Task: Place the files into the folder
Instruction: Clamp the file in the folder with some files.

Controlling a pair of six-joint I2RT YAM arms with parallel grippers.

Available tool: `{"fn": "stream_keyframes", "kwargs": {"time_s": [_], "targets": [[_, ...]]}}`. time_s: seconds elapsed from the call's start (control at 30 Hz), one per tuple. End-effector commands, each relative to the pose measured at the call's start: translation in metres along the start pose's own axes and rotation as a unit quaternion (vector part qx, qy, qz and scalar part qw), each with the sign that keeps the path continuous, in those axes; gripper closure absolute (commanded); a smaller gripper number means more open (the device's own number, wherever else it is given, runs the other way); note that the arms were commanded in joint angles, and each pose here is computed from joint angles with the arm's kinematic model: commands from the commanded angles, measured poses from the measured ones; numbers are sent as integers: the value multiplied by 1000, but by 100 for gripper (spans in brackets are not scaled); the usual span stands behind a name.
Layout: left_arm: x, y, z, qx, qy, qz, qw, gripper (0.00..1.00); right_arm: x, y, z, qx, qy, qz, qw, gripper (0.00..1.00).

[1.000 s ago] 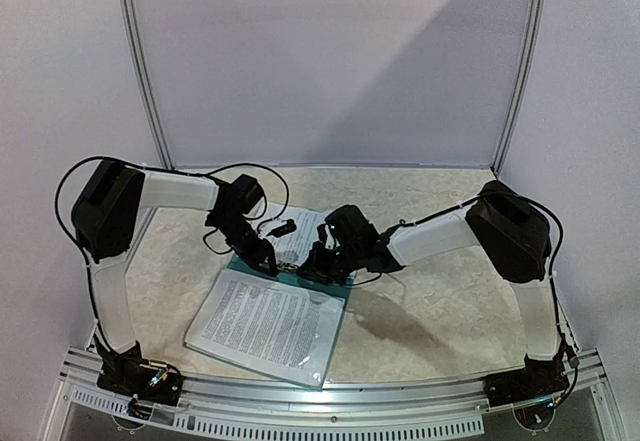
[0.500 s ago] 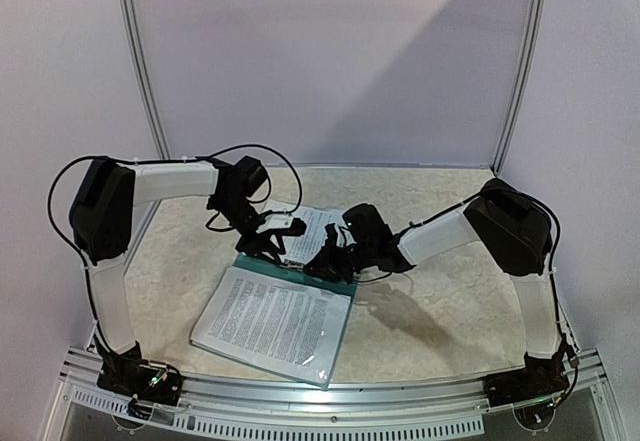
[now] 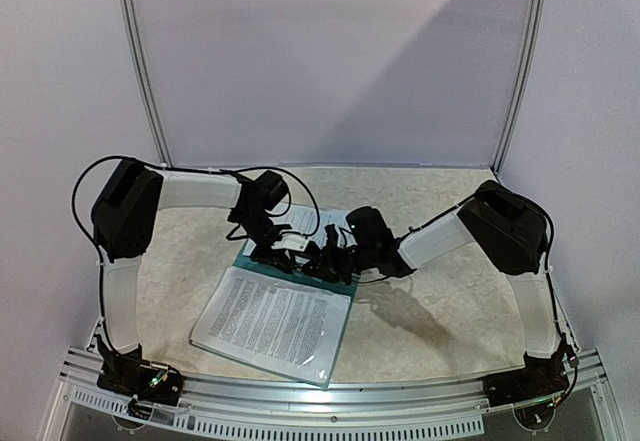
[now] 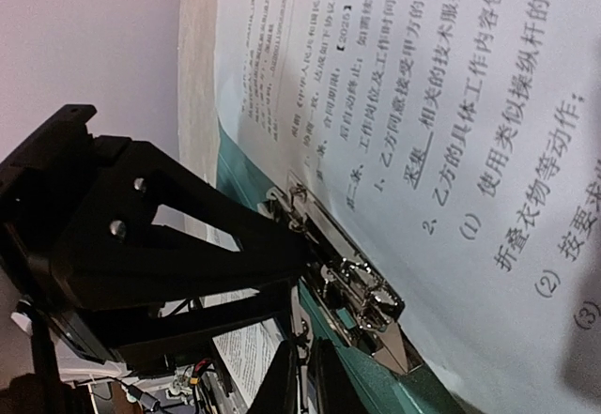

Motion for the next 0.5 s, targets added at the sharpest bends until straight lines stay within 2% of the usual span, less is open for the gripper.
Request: {"fn": "stream_keyframes", "kwargs": {"time_s": [0.0, 0.13, 0.3, 0.47], "targets": [[10, -6, 4, 13, -17, 40, 999, 76, 2, 24, -59, 65, 87, 25, 994, 92], [12, -11, 8, -3, -23, 34, 999, 78, 3, 23, -58, 61, 84, 27, 994, 92], [18, -13, 0, -1, 1, 50, 999, 93, 0, 23, -62, 61, 81, 25, 995, 92], [23, -16, -16, 0, 33, 66, 997, 100, -3, 21, -61, 59, 78, 22, 995, 92]]}}
Point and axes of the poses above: each gripper's point midway between its finger pads, its own x axis out along the fingers, its own z axis along the line the jaws close on, y = z × x, the point moved 9 cm from there along -x, back along the fingers, and after that the axes turned 13 degrees about -x, right-handed, at the moved point
